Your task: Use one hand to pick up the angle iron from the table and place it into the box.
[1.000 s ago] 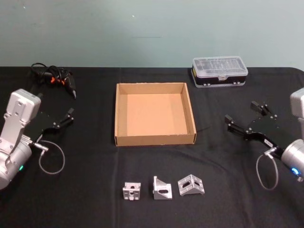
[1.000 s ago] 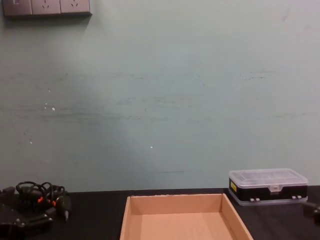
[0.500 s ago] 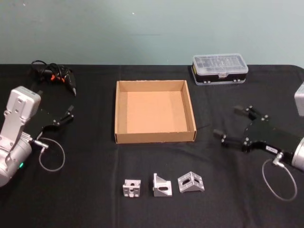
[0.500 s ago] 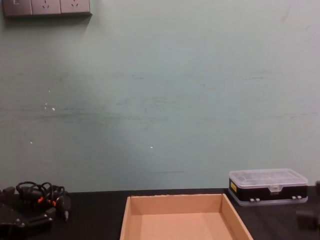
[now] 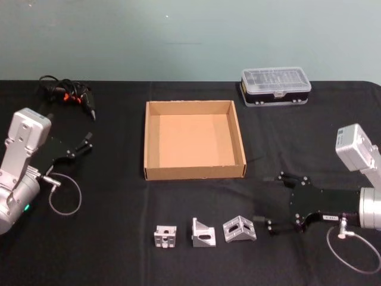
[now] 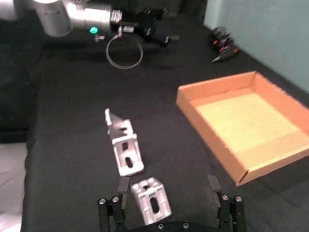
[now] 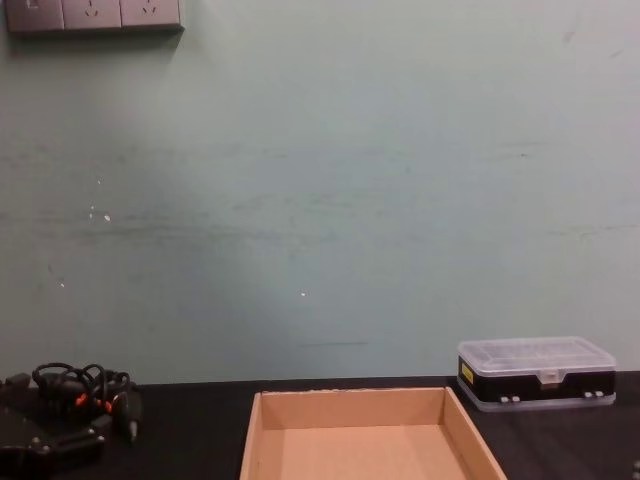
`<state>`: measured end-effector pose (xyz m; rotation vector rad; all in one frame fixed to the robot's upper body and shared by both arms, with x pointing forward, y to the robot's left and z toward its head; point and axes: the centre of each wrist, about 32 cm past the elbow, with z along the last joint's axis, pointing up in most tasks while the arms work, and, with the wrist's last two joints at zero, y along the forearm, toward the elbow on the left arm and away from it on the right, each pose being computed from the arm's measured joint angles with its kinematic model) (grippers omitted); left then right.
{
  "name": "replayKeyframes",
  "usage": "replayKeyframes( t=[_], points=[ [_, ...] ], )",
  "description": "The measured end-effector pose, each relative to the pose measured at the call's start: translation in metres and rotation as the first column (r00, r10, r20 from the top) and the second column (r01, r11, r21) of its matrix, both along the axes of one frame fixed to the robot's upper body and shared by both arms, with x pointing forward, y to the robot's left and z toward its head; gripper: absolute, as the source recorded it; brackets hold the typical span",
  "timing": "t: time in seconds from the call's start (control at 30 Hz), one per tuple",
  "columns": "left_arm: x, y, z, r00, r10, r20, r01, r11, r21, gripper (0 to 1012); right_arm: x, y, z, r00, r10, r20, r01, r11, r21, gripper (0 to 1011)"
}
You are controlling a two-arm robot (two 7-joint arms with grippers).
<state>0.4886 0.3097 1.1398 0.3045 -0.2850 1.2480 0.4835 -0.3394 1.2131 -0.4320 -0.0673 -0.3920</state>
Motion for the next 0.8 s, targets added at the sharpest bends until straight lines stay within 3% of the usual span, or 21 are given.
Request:
replayKeyframes(
  t=[0.43,0.8],
  points=[
    [0.0000,0.0000,0.0000,1.0000,0.000,0.000,0.000,1.0000,0.000,1011,0.016,-0.006,-0.006,0.996,0.068,-0.065,-0.072,0.995,-0.064,1000],
    [0.0000,0.0000,0.0000,1.0000,0.000,0.000,0.000,1.0000,0.000,1011,0.022,0.001,-0.013,0.988,0.116,-0.097,-0.126,0.986,-0.109,1000]
  ],
)
